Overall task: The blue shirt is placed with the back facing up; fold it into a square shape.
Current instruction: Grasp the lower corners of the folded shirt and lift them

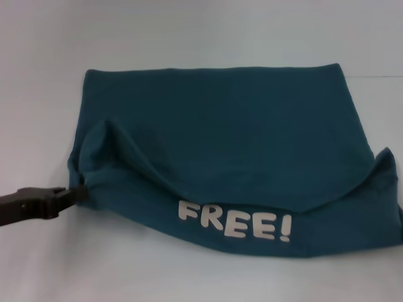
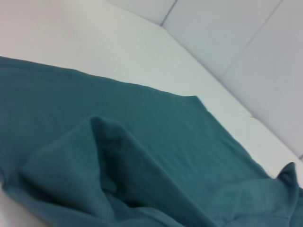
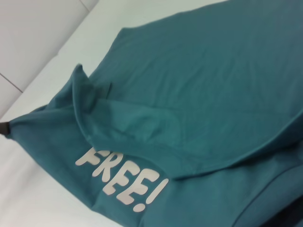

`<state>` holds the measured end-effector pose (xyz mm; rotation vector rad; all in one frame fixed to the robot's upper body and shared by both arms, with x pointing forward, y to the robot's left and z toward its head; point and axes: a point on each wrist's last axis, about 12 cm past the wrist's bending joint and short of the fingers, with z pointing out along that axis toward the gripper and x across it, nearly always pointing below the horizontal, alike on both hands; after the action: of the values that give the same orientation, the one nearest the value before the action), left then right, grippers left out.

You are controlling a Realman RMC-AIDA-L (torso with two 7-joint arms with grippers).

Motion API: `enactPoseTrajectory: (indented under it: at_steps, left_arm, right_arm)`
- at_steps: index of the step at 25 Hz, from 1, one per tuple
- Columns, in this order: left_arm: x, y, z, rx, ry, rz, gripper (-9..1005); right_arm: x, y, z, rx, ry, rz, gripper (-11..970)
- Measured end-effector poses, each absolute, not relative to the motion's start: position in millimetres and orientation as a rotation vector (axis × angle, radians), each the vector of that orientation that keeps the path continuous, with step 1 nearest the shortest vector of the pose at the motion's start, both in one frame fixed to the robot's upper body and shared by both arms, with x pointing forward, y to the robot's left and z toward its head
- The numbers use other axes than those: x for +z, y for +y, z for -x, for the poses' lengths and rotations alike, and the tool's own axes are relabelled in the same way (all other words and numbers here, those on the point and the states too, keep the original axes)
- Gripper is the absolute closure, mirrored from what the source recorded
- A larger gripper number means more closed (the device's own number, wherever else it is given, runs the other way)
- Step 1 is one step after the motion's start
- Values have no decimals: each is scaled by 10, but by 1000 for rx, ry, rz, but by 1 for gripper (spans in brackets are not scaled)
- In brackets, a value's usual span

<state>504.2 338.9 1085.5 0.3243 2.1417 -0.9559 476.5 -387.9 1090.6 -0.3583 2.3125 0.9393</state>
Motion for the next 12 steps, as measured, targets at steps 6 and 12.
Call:
enactPoseTrajectory:
  at_steps: [6, 12]
  left_arm:
    - [10903, 3456, -4878, -1022, 2132, -335, 911]
    - [10926, 3467, -4748, -1094, 2144, -372, 905]
  right_arm:
    - [10840, -3989, -4458, 975, 2304, 337, 953]
    - [10806, -4058, -4194, 1011, 2288, 319, 953]
